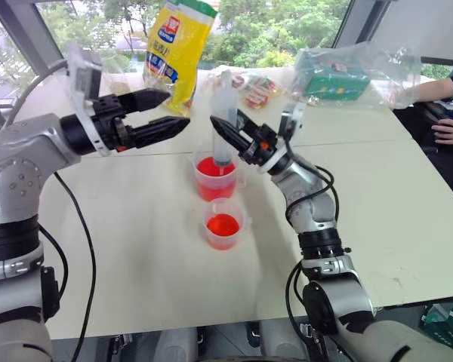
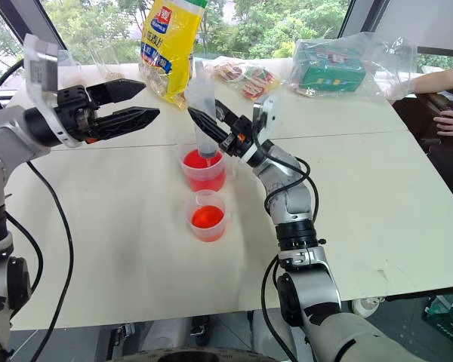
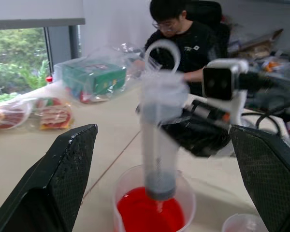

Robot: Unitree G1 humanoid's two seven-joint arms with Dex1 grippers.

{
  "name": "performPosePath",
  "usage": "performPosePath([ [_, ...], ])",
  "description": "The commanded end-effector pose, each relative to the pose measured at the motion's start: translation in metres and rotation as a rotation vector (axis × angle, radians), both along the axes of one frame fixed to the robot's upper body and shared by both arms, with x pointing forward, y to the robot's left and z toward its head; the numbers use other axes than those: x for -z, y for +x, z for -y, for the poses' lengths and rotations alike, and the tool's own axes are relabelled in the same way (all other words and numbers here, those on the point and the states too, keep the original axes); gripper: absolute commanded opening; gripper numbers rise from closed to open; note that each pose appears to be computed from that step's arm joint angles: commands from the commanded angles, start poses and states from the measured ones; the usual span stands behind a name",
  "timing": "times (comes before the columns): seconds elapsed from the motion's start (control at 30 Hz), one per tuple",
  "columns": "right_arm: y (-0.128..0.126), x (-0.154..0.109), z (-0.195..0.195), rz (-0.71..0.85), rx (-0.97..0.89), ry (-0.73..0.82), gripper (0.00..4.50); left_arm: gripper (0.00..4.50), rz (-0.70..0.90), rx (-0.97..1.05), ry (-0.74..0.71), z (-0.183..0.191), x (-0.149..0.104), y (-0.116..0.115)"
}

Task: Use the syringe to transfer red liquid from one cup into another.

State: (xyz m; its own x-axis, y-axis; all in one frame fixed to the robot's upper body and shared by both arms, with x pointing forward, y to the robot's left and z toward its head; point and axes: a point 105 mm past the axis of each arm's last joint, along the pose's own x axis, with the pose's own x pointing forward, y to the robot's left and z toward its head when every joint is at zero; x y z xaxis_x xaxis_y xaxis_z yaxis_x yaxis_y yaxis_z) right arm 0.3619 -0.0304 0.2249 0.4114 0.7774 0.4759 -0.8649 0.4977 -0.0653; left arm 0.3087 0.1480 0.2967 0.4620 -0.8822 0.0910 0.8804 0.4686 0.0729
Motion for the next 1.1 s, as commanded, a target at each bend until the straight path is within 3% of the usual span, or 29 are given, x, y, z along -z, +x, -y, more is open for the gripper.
performPosePath([
  [0.03,-0.002,0.001,0.001,0.062,0.023,-0.013,1.38,4.5,0.055,0.061,-0.004,0.01,-0.014,-0.013],
  [0.43,-0.007,0.016,-0.001,0.083,0.022,-0.083,1.38,4.5,0.029,0.144,-0.03,0.038,-0.003,-0.004],
  [1.1,-0.01,0.017,-0.004,0.091,-0.003,-0.119,1.38,4.5,-0.021,0.229,-0.039,0.072,0.015,0.007],
])
